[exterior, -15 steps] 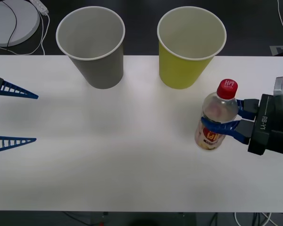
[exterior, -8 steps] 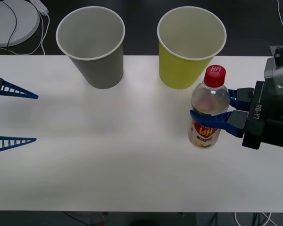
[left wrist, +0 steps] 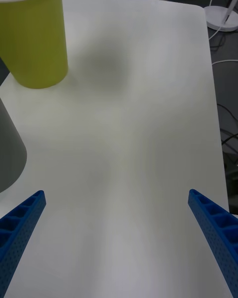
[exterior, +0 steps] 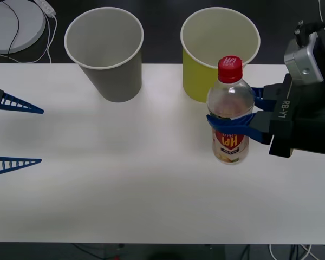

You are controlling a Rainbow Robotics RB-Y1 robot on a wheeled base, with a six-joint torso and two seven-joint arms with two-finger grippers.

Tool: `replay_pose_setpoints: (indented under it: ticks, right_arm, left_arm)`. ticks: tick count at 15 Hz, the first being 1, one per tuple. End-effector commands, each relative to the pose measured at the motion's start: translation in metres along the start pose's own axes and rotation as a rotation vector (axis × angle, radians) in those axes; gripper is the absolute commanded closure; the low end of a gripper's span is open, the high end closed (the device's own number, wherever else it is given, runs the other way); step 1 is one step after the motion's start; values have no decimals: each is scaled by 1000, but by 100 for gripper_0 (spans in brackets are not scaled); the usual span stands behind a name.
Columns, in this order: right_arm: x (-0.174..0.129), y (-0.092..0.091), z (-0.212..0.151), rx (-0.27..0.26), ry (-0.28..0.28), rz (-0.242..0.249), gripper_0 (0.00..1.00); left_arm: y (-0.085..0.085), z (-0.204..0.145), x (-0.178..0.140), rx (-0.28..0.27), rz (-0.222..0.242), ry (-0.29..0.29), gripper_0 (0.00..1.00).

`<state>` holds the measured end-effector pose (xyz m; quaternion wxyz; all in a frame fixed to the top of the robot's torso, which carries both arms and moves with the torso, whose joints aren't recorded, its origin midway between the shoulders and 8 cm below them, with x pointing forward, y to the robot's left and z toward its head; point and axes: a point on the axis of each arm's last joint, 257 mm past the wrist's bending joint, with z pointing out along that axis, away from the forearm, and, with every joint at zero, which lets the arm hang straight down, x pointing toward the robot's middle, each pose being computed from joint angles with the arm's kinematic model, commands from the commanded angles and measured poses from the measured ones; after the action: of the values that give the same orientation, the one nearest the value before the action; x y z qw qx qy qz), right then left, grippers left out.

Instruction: Put the can into the green bin and the plastic bottle into the gray bin

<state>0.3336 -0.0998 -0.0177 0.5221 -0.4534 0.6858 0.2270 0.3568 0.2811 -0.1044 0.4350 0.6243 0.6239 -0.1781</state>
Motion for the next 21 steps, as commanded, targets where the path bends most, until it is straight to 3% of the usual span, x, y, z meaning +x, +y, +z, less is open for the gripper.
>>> replay_pose_setpoints:
  ticks: [1,5,14,21]
  right_arm:
    - [-10,-4,3,-16,26,-42,100]
    - [-28,-7,21,-53,17,-23,100]
    - [-66,-39,55,-70,47,-80,100]
    - [-92,-69,57,-51,179,-142,100]
  left_arm:
    - [0,0,0,0,0,0,0]
    - [0,0,0,0,0,0,0]
    - [0,0,0,0,0,0,0]
    - [0,0,0,0,0,0,0]
